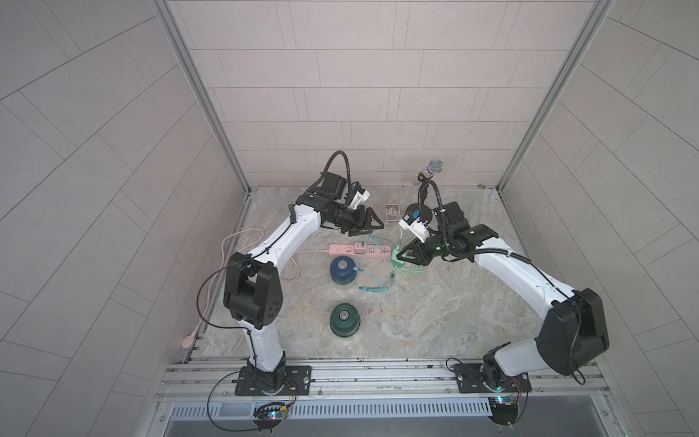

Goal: Charge the cordless meat grinders
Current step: Adjust the socket at the center of the board.

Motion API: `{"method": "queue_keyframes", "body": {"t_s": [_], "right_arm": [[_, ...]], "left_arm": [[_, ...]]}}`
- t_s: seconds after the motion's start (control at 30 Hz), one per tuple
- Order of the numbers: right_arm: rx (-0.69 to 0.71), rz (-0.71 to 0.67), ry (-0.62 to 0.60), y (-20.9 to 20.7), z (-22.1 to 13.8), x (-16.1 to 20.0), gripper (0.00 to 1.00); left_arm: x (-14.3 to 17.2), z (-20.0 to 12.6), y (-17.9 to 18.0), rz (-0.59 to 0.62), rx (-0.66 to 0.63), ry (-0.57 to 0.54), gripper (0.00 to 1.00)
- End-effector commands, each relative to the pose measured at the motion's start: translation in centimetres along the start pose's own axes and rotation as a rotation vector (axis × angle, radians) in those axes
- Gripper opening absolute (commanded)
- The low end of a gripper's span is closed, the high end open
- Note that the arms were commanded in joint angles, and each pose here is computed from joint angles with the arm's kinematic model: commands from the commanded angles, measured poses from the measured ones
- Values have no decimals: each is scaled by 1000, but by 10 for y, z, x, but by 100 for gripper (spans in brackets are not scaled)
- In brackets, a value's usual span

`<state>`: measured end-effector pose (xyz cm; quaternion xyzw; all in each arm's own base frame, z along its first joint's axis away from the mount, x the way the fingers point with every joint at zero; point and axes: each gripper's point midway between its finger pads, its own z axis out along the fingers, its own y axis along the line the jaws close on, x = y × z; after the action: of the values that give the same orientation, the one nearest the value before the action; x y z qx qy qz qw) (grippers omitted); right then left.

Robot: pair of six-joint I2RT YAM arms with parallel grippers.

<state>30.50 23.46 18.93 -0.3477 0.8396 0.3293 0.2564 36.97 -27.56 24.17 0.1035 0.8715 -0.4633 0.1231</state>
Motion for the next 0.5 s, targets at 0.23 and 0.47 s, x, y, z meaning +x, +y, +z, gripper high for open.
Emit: {"method": "queue_keyframes", "body": {"t_s": [0.23,0.47], "right_arm": [[98,-244,117,-40,61,3,3],[191,-231,106,-80,89,-12,3]], "left_arm": [[-4,-66,28,-46,-60,-133,61],[-4,-88,47,-91,-78,-181,61]]}}
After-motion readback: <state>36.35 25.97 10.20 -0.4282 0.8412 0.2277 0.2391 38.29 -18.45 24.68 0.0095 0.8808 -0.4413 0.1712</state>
